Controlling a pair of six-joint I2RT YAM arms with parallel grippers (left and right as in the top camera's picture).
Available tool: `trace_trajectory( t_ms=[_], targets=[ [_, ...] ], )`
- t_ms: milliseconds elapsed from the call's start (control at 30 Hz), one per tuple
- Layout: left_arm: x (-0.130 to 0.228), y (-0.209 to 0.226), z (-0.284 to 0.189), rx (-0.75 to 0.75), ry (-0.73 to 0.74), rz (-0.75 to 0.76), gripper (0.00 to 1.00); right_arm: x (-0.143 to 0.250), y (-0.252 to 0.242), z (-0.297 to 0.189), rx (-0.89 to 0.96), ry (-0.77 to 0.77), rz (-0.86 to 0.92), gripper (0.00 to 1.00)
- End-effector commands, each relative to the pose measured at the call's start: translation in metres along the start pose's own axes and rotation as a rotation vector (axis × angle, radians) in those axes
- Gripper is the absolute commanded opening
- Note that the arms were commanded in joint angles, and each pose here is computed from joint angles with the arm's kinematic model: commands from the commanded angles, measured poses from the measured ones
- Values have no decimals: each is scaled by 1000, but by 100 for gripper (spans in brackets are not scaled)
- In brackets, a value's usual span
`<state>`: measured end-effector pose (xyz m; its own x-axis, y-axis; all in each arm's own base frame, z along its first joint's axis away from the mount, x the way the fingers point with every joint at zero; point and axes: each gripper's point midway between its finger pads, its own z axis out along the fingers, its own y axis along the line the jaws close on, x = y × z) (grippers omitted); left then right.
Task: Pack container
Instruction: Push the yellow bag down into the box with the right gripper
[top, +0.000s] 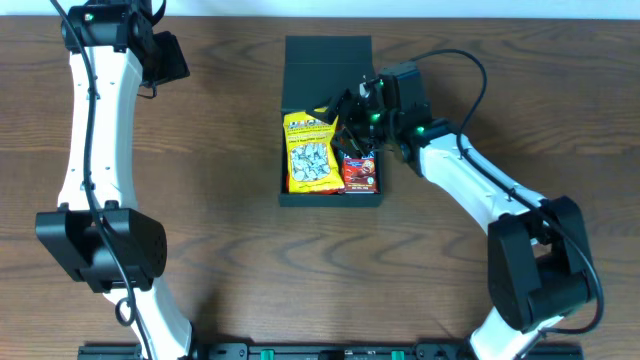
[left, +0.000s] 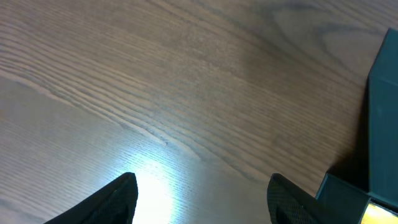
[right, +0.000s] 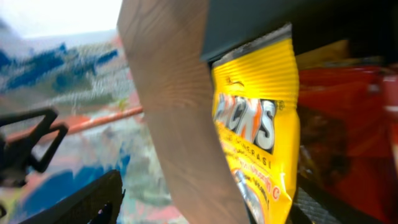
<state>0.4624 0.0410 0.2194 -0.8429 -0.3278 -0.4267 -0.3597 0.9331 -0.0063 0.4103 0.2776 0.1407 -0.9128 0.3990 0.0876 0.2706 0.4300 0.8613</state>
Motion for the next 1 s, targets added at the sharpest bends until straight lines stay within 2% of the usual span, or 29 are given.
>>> trace_trajectory(
  t_ms=[0, 133, 333, 433, 533, 567, 600, 633, 767, 967],
  targets=[
    [1, 3, 3, -6, 11, 7, 68, 2, 24, -9, -77, 70, -90, 84],
    [2, 3, 3, -7, 16, 7, 68, 2, 14, -14, -25, 82, -49, 88],
    [3, 4, 3, -8, 19, 8, 68, -27, -42, -32, 198, -42, -47, 84],
    [4, 4, 3, -9, 21, 8, 68, -43, -33, -45, 178, -73, -143, 71],
    [4, 4, 3, -9, 21, 8, 68, -53, -3, -60, 145, -100, -325, 61],
    [4, 4, 3, -9, 21, 8, 68, -52, 9, -64, 139, -102, -392, 52],
    [4, 4, 3, -9, 21, 8, 68, -49, 19, -66, 137, -95, -468, 38],
    [4, 4, 3, -9, 21, 8, 68, -39, 25, -65, 163, -70, -553, 4],
    [4, 4, 3, -9, 21, 7, 68, -9, 1, -48, 275, 39, -648, 1],
    [4, 4, 3, -9, 21, 7, 68, 29, -34, -5, 335, 197, -744, 1]
  ],
)
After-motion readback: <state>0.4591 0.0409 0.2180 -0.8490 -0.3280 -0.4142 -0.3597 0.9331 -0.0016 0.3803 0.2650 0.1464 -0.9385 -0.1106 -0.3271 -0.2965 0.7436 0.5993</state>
